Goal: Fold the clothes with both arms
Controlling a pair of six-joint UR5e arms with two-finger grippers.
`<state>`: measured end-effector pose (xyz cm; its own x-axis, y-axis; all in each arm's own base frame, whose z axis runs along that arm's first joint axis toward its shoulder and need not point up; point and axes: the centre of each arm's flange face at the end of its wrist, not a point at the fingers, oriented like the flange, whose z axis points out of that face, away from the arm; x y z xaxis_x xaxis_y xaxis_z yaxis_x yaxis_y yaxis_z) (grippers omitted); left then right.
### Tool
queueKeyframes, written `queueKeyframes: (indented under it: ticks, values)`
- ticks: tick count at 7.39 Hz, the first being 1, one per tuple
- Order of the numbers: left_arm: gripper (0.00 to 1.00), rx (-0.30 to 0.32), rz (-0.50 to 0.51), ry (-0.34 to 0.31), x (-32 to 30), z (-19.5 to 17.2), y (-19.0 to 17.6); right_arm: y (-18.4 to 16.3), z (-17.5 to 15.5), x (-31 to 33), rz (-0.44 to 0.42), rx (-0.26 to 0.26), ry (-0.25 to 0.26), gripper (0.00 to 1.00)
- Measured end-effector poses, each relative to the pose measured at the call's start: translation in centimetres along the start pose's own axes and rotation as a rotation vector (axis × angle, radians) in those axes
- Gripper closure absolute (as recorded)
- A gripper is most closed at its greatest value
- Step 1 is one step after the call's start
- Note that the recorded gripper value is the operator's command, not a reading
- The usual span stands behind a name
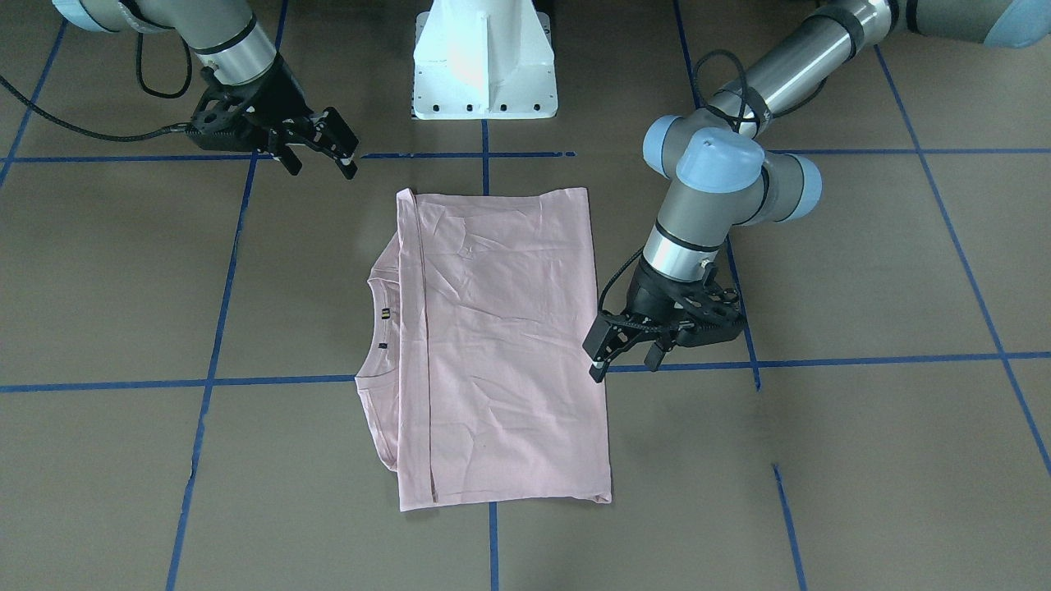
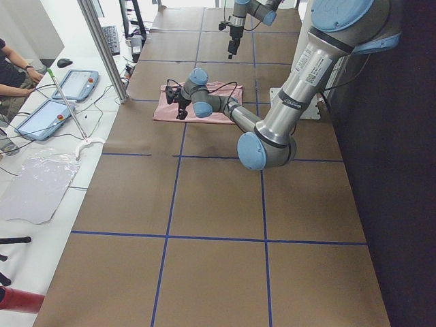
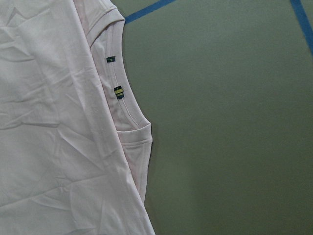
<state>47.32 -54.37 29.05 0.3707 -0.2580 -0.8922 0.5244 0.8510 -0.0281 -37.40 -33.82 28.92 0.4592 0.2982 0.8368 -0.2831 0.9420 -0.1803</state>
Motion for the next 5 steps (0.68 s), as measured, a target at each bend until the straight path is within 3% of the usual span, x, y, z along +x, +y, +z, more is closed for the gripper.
queueKeyframes:
  ticks: [3, 5]
  values:
    - [0.0, -0.132, -0.094, -0.174, 0.3, -7.2, 11.9, 0.1, 0.1, -0.1, -0.002, 0.006, 0.001, 0.0]
    - [0.0, -0.169, -0.174, -0.245, -0.5, -7.0, 18.9, 0.1, 0.2, -0.1, -0.003, 0.007, 0.002, 0.0]
